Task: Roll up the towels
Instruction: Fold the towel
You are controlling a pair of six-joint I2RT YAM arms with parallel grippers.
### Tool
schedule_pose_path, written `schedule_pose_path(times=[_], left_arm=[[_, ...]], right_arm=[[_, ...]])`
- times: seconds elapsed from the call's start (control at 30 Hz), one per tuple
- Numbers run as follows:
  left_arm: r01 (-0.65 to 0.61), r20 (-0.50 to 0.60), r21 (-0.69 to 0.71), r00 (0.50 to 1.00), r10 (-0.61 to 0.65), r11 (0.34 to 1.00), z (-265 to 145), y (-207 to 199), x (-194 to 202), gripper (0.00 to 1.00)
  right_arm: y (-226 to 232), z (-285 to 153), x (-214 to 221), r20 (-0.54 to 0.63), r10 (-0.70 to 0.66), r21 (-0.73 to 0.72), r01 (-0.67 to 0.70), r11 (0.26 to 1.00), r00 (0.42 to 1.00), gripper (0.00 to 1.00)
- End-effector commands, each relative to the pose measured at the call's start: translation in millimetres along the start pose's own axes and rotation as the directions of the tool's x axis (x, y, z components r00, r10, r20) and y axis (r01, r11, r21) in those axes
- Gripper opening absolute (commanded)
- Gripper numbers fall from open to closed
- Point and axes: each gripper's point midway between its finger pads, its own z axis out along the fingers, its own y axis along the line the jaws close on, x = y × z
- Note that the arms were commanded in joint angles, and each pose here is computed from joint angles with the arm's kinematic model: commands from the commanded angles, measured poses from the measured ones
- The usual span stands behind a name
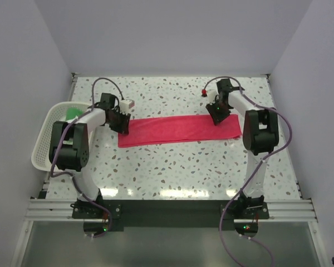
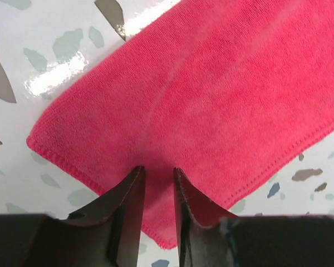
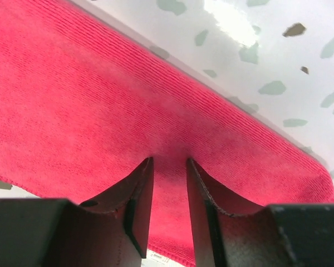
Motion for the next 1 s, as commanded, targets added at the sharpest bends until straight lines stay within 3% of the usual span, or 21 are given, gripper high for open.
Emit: schedule_pose_path(times=[0.0, 0.13, 0.27, 0.47, 0.97], left_arm=[[-0.007, 0.048, 0.017, 0.999, 0.006, 1.000, -22, -9, -8, 0.33], [-0.023, 0.068, 0.039, 0.997, 0.020, 0.999, -33, -15, -18, 0.44], [-0.050, 0.104, 0.031, 0.993, 0.047, 0.998, -44, -16, -30, 0.52], [-0.076, 0.124, 0.027, 0.990, 0.072, 0.997, -50, -16, -38, 0.60], [-0.087, 0.121, 0.010, 0.989, 0.085, 0.996, -51, -13, -36, 0.64]], right_arm=[[-14, -32, -5, 0.053, 0.098, -0.004, -0.098, 0.995, 0.994, 0.35], [-47, -73, 16, 0.138, 0.313, 0.013, -0.318, 0.948, 0.940, 0.39], [-66, -81, 40, 0.160, 0.449, 0.051, -0.462, 0.886, 0.879, 0.41], [-72, -58, 66, 0.083, 0.531, 0.052, -0.535, 0.843, 0.844, 0.41], [-49, -9, 80, -0.020, 0.581, -0.024, -0.581, 0.813, 0.814, 0.40]])
